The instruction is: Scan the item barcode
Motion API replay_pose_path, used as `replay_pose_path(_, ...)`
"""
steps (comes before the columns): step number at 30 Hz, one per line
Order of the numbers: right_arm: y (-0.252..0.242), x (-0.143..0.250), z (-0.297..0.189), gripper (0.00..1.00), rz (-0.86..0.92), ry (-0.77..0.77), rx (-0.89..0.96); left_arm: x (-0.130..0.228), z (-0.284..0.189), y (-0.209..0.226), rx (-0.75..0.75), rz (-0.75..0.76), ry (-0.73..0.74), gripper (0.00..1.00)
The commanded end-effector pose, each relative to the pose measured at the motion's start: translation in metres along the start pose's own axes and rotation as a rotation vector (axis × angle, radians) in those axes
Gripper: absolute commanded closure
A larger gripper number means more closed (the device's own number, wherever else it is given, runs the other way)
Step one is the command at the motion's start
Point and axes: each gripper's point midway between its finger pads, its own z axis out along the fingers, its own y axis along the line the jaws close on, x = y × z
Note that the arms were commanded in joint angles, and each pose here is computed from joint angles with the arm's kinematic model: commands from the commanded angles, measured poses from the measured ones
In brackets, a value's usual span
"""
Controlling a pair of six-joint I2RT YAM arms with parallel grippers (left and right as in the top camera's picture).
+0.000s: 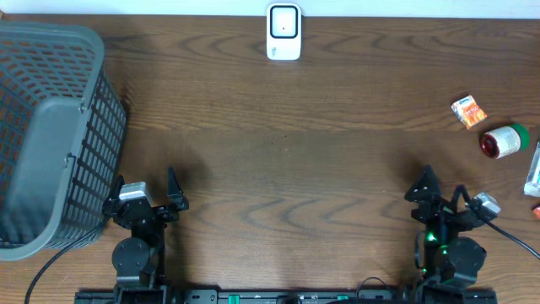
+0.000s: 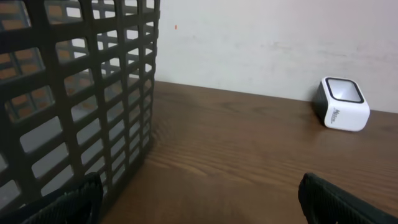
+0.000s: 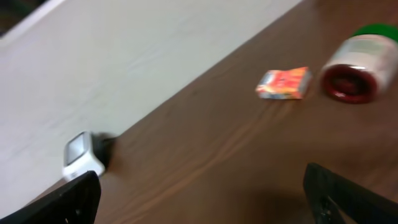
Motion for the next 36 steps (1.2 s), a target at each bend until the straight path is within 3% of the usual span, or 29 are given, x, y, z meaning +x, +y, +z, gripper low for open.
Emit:
replay_pose_path(1, 0.021, 0.006, -0.003, 0.01, -0.021, 0.018, -0.084, 0.009, 0.000, 0.003, -0.017, 0.000, 0.034, 0.01)
replay_pose_path(17, 0.045, 0.022, -0.007, 0.01, -0.032, 0.082, -0.187, 0.020, 0.000, 0.004, -0.022, 0.008, 0.080, 0.01)
replay_pose_path(24, 0.043, 0.021, -0.007, 0.01, -0.463, 0.037, -0.188, 0.020, 0.000, 0.004, -0.022, 0.008, 0.080, 0.01)
replay_pose_path(36, 0.044, 0.021, -0.007, 0.01, -0.513, 0.031, -0.191, 0.020, 0.000, 0.004, -0.022, 0.008, 0.080, 0.01)
